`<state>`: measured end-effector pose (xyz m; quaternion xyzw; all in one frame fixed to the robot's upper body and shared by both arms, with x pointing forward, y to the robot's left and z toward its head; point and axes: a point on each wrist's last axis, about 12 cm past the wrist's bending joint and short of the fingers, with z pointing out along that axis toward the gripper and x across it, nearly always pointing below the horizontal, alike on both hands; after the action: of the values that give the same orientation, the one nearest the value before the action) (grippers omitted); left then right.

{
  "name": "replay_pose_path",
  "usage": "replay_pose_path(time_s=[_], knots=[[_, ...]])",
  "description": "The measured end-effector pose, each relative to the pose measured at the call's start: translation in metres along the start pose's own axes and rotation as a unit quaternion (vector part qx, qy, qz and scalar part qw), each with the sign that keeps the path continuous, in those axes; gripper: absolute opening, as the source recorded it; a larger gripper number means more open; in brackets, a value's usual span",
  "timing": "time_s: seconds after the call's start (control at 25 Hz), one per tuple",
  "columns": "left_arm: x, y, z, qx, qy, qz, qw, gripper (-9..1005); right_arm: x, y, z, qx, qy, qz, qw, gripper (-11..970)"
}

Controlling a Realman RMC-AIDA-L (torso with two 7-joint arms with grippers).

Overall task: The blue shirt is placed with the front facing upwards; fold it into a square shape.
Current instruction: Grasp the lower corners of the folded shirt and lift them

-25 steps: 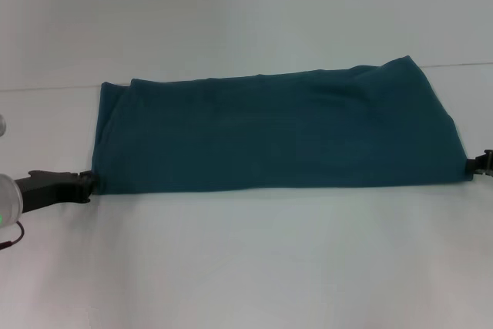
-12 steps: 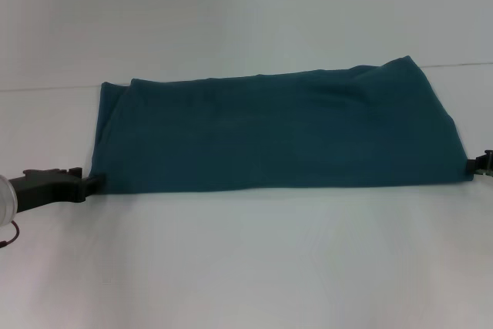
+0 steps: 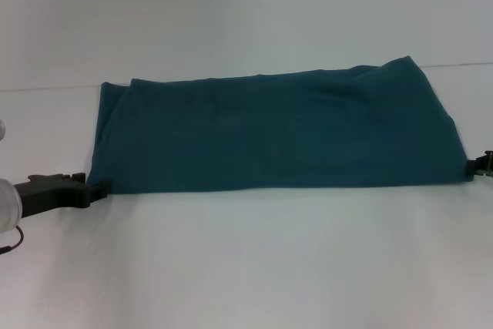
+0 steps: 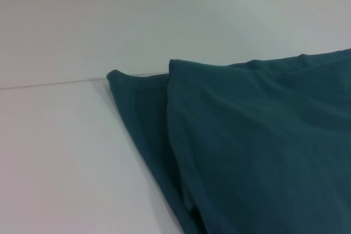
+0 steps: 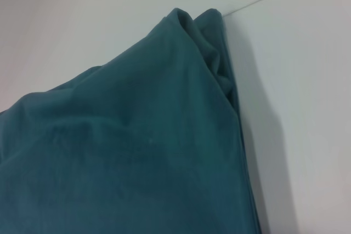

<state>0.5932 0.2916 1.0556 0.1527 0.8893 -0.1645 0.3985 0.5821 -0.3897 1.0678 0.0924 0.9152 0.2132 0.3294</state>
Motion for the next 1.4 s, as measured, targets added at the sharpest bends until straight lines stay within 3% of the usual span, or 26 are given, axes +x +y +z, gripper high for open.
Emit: replay_pose_path(time_s=[0.64, 1.28, 1.4], knots=[[-0.0008, -0.0049, 0.0035, 0.004, 0.007, 0.017, 1.000, 507, 0.0001, 0.0001, 0.0000, 0.000, 0.000, 0.000, 1.000, 0], [-0.0017, -0.0034, 0.0043, -0.004, 0.010, 0.020, 1.000, -4, 0.0000, 0.0000, 0.0000, 0.000, 0.000, 0.000, 1.000, 0], [-0.0023, -0.0030, 0.0040, -0.005, 0.010, 0.020, 1.000, -2, 0.0000, 0.0000, 0.0000, 0.000, 0.000, 0.000, 1.000, 0]])
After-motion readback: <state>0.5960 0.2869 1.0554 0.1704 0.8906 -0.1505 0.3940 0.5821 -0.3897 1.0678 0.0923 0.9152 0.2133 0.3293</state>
